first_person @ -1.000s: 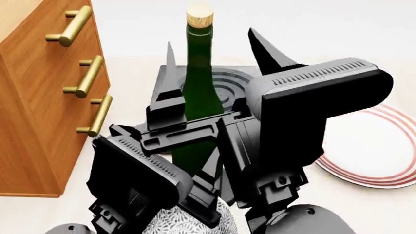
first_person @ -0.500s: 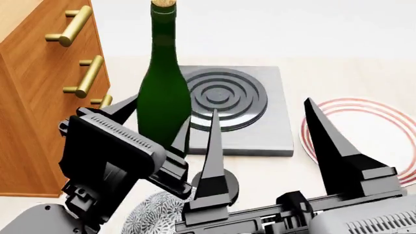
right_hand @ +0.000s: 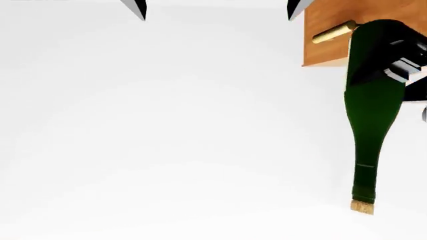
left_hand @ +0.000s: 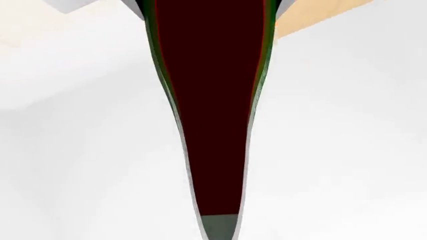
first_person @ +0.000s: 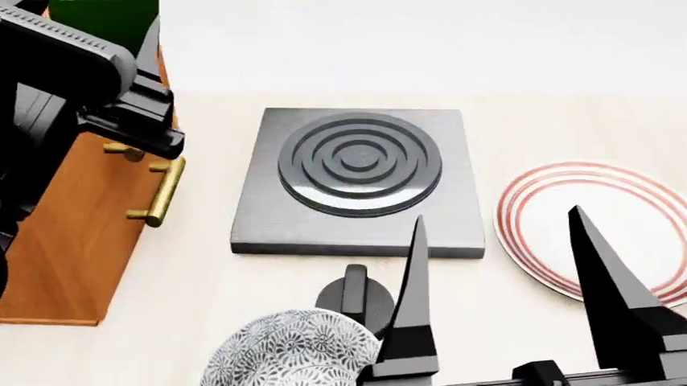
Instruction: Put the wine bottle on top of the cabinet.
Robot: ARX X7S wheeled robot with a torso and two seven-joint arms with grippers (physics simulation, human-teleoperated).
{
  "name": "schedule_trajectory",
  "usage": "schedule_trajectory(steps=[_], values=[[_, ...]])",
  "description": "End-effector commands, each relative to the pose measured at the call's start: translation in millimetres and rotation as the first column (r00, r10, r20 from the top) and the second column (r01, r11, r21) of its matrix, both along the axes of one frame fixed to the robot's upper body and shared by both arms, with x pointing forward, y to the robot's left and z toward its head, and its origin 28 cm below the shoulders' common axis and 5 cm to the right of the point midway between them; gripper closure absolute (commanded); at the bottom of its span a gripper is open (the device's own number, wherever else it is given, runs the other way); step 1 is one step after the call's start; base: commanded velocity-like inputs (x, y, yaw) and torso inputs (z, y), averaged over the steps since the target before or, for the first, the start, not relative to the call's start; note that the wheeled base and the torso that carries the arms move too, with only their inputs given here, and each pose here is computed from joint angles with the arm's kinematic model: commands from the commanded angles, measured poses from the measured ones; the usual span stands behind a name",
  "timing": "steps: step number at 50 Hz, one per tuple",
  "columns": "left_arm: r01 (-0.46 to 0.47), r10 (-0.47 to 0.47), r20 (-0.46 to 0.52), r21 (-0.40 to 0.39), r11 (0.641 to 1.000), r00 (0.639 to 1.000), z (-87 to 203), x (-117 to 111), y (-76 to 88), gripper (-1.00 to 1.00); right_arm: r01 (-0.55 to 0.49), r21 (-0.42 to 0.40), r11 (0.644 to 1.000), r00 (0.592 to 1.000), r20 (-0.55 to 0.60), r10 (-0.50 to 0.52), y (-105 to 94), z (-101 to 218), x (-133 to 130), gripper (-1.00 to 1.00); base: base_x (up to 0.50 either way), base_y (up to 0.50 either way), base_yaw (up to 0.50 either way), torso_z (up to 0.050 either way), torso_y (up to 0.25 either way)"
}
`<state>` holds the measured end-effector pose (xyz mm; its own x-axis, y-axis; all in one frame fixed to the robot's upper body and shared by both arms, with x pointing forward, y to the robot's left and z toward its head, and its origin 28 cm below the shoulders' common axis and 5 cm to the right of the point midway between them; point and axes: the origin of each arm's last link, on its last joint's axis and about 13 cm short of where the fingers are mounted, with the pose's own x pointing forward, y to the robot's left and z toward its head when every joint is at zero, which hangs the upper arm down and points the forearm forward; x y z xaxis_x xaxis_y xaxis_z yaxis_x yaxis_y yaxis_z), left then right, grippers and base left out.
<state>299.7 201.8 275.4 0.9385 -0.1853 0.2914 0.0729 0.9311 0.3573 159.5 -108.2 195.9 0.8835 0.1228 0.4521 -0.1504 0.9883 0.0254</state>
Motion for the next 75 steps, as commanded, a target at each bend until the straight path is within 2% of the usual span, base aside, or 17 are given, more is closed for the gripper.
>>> schedule_trajectory(steps=[1,4,5,9,16,20,25,28,32,35,42,53,55,58,64,65,75], values=[[-0.127,0.127,0.121,-0.012,0.992,0.984,69.2,-5.3,22.3,1.0,0.022,0.008,1.0,1.0,0.004,-0.022,-6.0,1.2,-4.4,-1.0,0.0,0.0,0.0,0.0,0.0],[-0.139,0.142,0.138,-0.026,0.99,0.98,79.4,-6.2,25.7,1.0,0.025,0.01,1.0,1.0,0.004,-0.025,-6.7,1.1,-4.6,-1.0,0.0,0.0,0.0,0.0,0.0],[-0.175,0.17,0.155,0.015,0.985,0.973,85.7,-5.6,31.1,1.0,0.026,0.013,1.0,1.0,0.008,-0.026,-7.0,2.3,-5.8,-1.0,0.0,0.0,0.0,0.0,0.0],[-0.224,0.219,0.163,0.007,0.975,0.962,108.0,-3.6,44.9,1.0,0.029,0.012,1.0,0.999,0.016,-0.029,-7.8,3.9,-6.9,-1.0,0.0,0.0,0.0,0.0,0.0],[-0.308,0.293,0.165,0.075,0.948,0.942,139.9,12.1,48.1,1.0,0.027,0.007,1.0,0.999,0.017,-0.027,-7.1,4.0,-6.7,-1.0,0.0,0.0,0.0,0.0,0.001],[-0.321,0.309,0.17,0.047,0.946,0.936,155.4,18.1,50.0,1.0,0.032,0.008,0.999,0.999,0.019,-0.032,-9.1,4.9,-8.0,-1.0,0.0,0.0,0.0,0.003,0.0],[-0.379,0.369,0.167,0.029,0.925,0.914,168.1,29.9,54.7,1.0,0.028,0.009,1.0,0.999,0.019,-0.028,-8.2,4.9,-7.4,-1.0,0.0,0.0,0.0,0.0,0.002],[-0.364,0.357,0.147,0.021,0.931,0.922,166.0,38.1,55.8,1.0,0.026,0.009,1.0,1.0,0.015,-0.026,-7.6,4.3,-6.4,-1.0,0.0,0.0,0.0,0.0,0.0],[-0.401,0.398,0.098,0.007,0.916,0.912,157.9,46.7,61.1,1.0,0.02,0.015,1.0,1.0,0.016,-0.02,-6.5,5.0,-6.3,-1.0,0.0,0.0,0.0,0.0,0.0],[-0.447,0.439,0.115,0.053,0.893,0.891,154.3,50.7,65.8,1.0,0.015,0.014,1.0,1.0,0.017,-0.015,-6.1,4.9,-5.6,-1.0,0.0,0.0,0.0,0.0,0.0],[-0.446,0.438,0.125,0.043,0.894,0.89,162.8,61.5,70.5,1.0,0.007,0.01,1.0,1.0,0.016,-0.008,-4.8,4.3,-5.1,-1.0,0.0,0.0,0.0,0.0,0.001],[-0.401,0.41,0.103,-0.103,0.91,0.906,171.2,74.0,76.0,1.0,0.01,0.006,1.0,1.0,0.008,-0.01,-5.2,2.9,-4.4,-1.0,0.0,0.0,0.0,0.0,0.001],[-0.353,0.367,0.078,-0.153,0.923,0.927,168.4,74.5,75.4,1.0,0.01,0.006,1.0,1.0,0.007,-0.01,-5.1,3.0,-4.7,-1.0,0.0,0.0,0.0,0.0,0.0],[-0.337,0.353,0.058,-0.187,0.923,0.934,168.3,73.1,76.0,1.0,0.01,0.005,1.0,1.0,0.006,-0.01,-5.0,2.4,-4.5,-1.0,0.0,0.0,0.0,0.0,0.0],[-0.328,0.335,0.0,-0.203,0.923,0.942,167.1,71.0,79.2,1.0,0.012,0.005,1.0,1.0,0.007,-0.012,-5.5,2.5,-4.6,-1.0,0.0,0.0,0.0,0.0,0.002],[-0.347,0.353,0.003,-0.166,0.923,0.936,165.0,71.0,80.2,1.0,0.013,0.006,1.0,1.0,0.007,-0.013,-6.0,2.2,-4.4,-1.0,0.0,0.0,0.0,0.0,0.0],[-0.392,0.378,-0.106,-0.179,0.903,0.92,160.0,68.5,84.7,1.0,0.012,-0.002,1.0,1.0,0.006,-0.012,-4.8,2.8,-4.8,-1.0,0.0,0.0,0.0,0.001,0.001]])
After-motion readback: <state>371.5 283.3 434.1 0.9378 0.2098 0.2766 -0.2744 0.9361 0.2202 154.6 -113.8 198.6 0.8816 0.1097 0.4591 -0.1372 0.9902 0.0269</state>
